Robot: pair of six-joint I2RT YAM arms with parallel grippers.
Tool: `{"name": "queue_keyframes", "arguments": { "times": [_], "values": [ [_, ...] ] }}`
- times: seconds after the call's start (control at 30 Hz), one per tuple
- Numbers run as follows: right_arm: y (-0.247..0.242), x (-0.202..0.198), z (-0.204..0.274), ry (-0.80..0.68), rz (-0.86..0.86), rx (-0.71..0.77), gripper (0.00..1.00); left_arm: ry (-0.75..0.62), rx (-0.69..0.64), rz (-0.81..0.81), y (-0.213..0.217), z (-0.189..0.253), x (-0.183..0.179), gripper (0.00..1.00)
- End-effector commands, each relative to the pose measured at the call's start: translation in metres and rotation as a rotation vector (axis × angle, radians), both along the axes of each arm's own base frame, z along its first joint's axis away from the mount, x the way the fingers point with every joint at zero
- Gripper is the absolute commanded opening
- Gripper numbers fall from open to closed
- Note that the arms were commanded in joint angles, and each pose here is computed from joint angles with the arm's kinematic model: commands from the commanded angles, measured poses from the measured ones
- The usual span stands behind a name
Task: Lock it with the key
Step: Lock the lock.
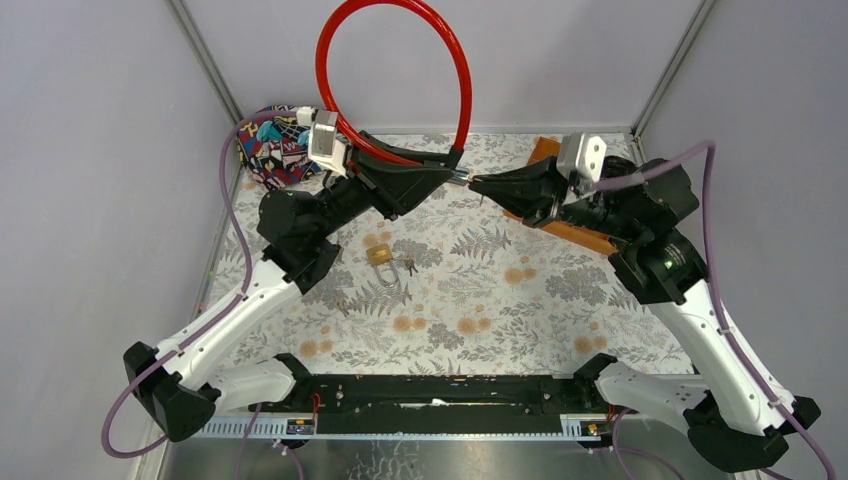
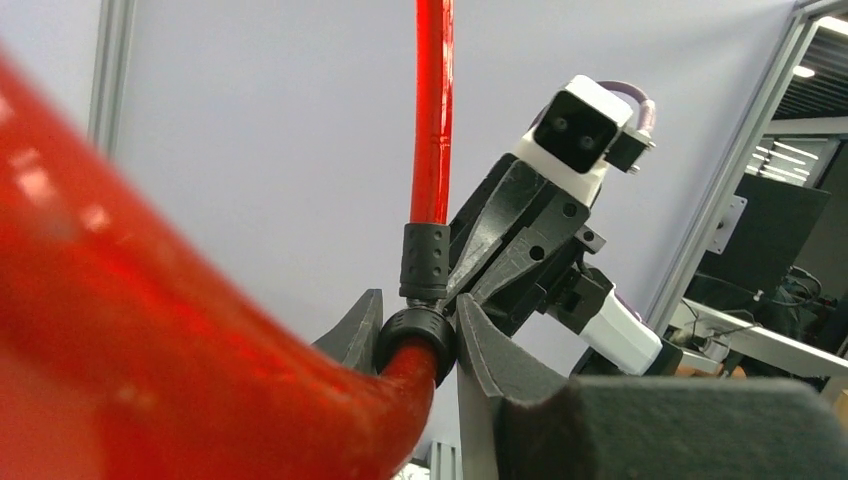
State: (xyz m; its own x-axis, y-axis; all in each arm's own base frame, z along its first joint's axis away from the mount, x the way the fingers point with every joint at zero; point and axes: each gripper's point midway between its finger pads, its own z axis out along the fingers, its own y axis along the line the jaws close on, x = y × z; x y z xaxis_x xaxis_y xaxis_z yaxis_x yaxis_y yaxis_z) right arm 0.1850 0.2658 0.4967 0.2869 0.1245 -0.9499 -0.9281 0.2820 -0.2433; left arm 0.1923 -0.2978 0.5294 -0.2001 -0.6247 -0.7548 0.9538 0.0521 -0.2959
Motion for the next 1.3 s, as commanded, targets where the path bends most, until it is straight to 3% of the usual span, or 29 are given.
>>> {"name": "queue_keyframes", "arguments": {
  "times": [0.0,0.2,0.57,0.73,0.97,1.27],
  "values": [
    [0.006,0.003,-0.010,-0.285,-0.014,-0.099,0.00,0.032,0.024,-0.061,-0.014,-0.005,-0.008,0.00],
    [0.005,0.002,0.000,-0.349,-0.010,-0.123,0.00,0.024,0.044,-0.059,-0.020,-0.013,-0.008,0.00],
    [0.004,0.009,-0.008,-0.331,-0.040,-0.146,0.00,0.017,0.046,-0.053,-0.020,-0.014,-0.010,0.00],
    [0.004,0.000,-0.021,-0.222,0.018,-0.232,0.00,-0.183,0.040,0.004,-0.007,0.006,-0.019,0.00],
    [-0.017,-0.002,-0.038,-0.168,-0.053,-0.300,0.00,-0.383,0.028,0.143,0.025,0.029,-0.012,0.00],
    [-0.032,0.000,-0.038,-0.151,-0.107,-0.244,0.00,-0.482,-0.025,0.158,0.040,0.050,-0.033,0.00]
  ]
}}
